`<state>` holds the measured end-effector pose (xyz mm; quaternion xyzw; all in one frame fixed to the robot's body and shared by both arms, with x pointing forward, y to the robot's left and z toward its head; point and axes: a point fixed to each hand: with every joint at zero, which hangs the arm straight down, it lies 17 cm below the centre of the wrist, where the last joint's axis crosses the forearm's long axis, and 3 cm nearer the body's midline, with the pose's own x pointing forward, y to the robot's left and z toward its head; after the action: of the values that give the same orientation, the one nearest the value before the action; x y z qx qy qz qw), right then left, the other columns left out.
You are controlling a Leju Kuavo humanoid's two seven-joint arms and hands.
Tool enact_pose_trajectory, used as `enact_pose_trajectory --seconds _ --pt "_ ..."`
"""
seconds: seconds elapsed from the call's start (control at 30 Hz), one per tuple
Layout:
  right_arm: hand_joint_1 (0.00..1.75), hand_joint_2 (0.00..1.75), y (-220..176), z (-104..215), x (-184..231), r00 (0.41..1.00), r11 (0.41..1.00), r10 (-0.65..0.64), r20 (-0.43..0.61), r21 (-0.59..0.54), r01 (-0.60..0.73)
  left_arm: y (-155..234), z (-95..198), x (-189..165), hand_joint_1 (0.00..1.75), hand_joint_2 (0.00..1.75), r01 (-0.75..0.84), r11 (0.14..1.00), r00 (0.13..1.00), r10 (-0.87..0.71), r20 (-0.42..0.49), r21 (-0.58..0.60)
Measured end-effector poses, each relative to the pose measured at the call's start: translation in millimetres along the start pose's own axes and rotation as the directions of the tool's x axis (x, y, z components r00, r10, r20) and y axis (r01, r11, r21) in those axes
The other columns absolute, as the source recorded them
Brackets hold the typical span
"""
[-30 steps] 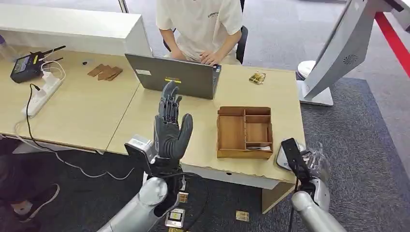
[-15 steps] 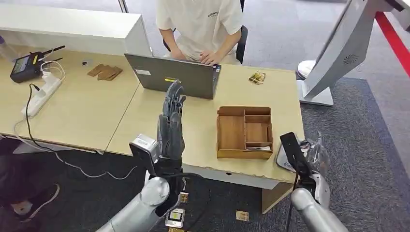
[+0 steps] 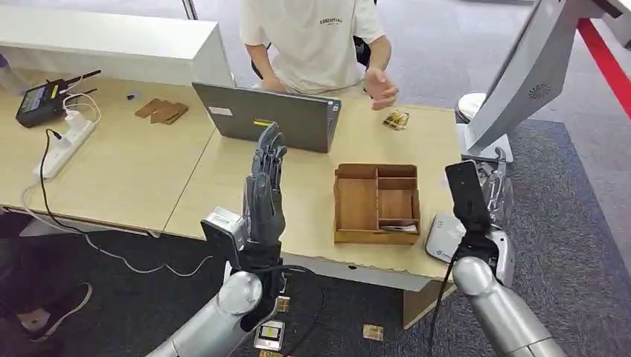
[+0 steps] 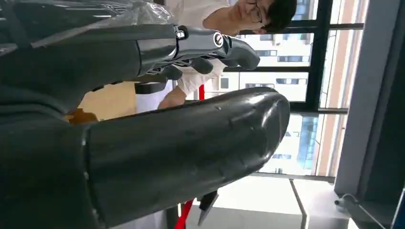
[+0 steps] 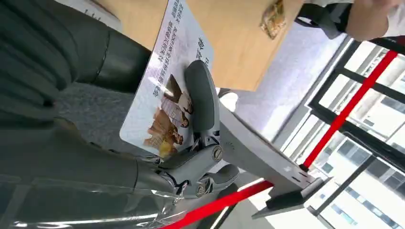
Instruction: Pass the card to the sensor for recognition and then transmit it.
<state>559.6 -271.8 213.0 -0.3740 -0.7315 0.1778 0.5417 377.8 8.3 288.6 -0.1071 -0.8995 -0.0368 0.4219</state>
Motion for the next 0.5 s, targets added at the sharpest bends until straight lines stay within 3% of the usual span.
enact_pose_trajectory --seconds 0.27,0.5 --pt "1.75 1.75 -10.2 -33.1 66.1 0.991 1.0 -0.011 0.133 0.017 0.009 -15.1 -1.9 0.1 0.0 0.0 -0.039 0.997 0.999 0.039 0.002 -0.06" --pt "1.75 1.75 -13.9 -68.4 101.2 0.987 0.997 0.05 0.152 0.052 -0.059 -41.7 -1.6 2.3 0.0 0.0 -0.107 0.984 0.994 0.108 0.001 -0.144"
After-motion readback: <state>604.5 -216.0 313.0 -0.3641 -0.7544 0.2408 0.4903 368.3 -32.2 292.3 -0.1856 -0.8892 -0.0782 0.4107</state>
